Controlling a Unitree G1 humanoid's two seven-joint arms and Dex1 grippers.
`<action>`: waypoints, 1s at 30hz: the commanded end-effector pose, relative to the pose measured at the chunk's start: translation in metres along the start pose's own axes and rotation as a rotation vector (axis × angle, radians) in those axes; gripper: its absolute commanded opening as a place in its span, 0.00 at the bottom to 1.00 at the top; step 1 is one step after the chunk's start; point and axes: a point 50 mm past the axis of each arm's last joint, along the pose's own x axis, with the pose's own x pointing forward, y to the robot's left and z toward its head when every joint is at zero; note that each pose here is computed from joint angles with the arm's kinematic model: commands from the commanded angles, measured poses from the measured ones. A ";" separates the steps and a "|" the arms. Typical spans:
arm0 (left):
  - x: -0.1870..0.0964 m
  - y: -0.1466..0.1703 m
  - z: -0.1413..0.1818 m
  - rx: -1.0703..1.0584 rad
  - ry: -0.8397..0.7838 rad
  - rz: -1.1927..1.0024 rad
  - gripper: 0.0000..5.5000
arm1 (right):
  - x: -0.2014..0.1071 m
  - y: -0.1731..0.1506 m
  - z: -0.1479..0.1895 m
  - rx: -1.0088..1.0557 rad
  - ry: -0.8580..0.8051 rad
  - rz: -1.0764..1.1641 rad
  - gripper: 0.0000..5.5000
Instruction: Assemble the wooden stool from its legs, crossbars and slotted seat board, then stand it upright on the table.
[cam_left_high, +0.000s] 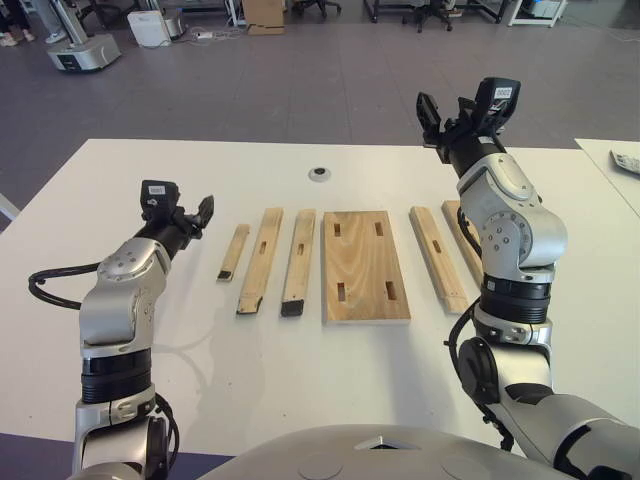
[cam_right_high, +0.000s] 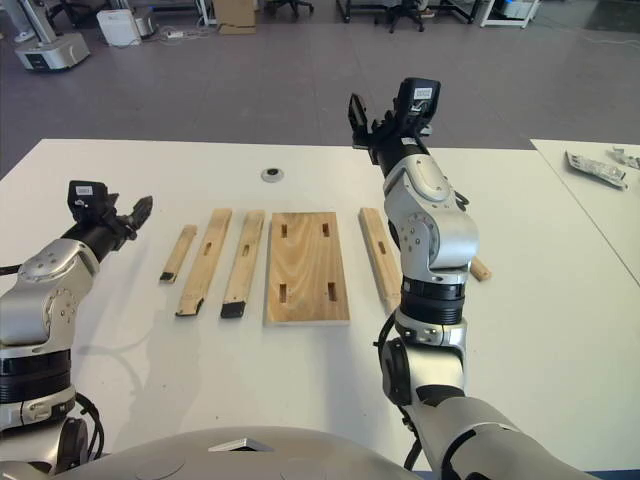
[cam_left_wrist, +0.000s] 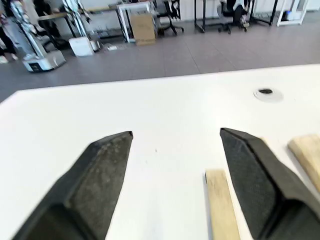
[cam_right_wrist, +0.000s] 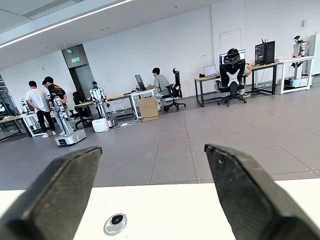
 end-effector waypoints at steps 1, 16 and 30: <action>-0.007 -0.009 -0.022 -0.002 0.111 -0.045 0.58 | -0.004 -0.001 -0.001 0.014 0.003 -0.019 0.70; -0.010 -0.013 -0.086 0.010 0.330 -0.092 0.58 | -0.009 -0.001 -0.007 0.033 0.027 -0.034 0.70; -0.008 -0.006 -0.131 0.028 0.423 -0.130 0.24 | -0.006 0.002 -0.008 0.031 0.034 -0.018 0.70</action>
